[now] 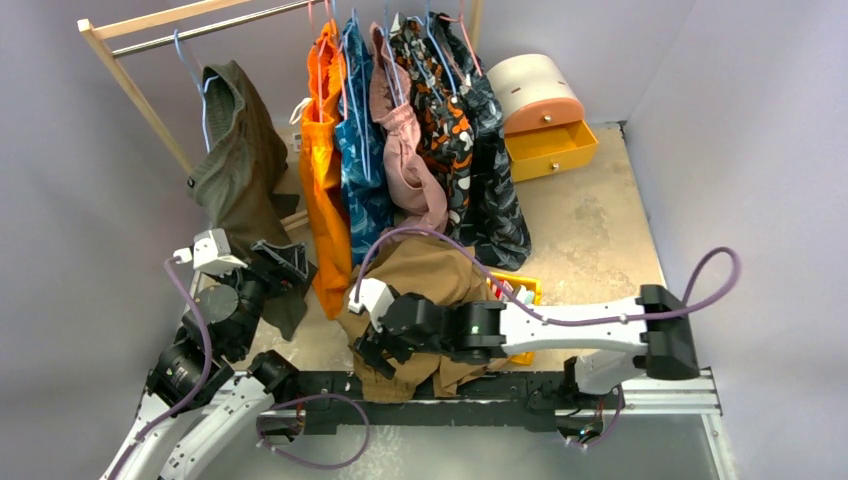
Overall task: Place the shorts on the hanger
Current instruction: Adjust the shorts at the center of the board.
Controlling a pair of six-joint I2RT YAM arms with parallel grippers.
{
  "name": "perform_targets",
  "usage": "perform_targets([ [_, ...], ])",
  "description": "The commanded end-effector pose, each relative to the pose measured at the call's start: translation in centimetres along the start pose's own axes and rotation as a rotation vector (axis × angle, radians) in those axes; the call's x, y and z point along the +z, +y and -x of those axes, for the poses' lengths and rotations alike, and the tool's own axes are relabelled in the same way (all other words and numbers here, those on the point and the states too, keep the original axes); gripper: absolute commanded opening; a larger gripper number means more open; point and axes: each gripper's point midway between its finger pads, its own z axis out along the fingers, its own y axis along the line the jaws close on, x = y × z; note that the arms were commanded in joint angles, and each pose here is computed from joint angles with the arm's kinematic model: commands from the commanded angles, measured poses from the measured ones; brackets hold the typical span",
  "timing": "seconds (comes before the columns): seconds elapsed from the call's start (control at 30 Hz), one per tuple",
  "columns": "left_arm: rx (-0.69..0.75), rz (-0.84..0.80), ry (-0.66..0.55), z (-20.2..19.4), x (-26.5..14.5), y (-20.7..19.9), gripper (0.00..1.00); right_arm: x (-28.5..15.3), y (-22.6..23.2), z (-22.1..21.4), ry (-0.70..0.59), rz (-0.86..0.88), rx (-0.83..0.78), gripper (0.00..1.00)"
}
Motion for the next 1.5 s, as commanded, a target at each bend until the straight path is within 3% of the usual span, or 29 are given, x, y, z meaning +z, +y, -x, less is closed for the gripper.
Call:
perform_targets([
  [0.0,-0.016,-0.003,-0.013,0.3,0.2,-0.3,0.87,1.1,-2.4,3.5,-0.115,-0.192,0.048,0.84],
  [0.27,-0.013,-0.003,-0.012,0.2,0.3,-0.3,0.87,4.2,-3.0,0.4,-0.042,-0.312,0.096,0.91],
  [0.43,-0.012,-0.005,-0.011,0.2,0.3,-0.3,0.87,4.8,-4.2,-0.6,-0.01,-0.409,0.102,0.84],
  [0.53,-0.006,-0.003,-0.004,0.0,0.4,-0.4,0.87,5.2,-4.0,-0.6,0.004,-0.428,0.096,0.63],
  [0.67,-0.002,-0.001,0.002,-0.1,0.5,-0.4,0.87,4.4,-3.5,0.9,-0.018,-0.415,0.1,0.04],
  [0.7,-0.002,-0.001,0.003,-0.1,0.5,-0.4,0.87,3.7,-3.0,2.1,-0.038,-0.394,0.112,0.0],
  [0.9,0.001,0.008,0.002,-0.1,0.6,-0.3,0.86,-3.2,0.8,12.5,-0.307,-0.141,0.185,0.0],
  [1.07,-0.033,0.022,-0.035,0.7,0.1,0.2,0.87,-9.9,-3.7,16.3,-0.46,-0.283,0.266,0.0],
  [1.27,-0.056,0.011,-0.061,1.1,-0.4,0.4,0.87,-15.4,-15.7,10.8,-0.536,-0.556,0.55,0.0],
  [1.47,-0.018,0.026,-0.018,0.2,0.5,0.1,0.87,-15.7,-19.4,3.1,-0.41,-0.74,0.634,0.0],
])
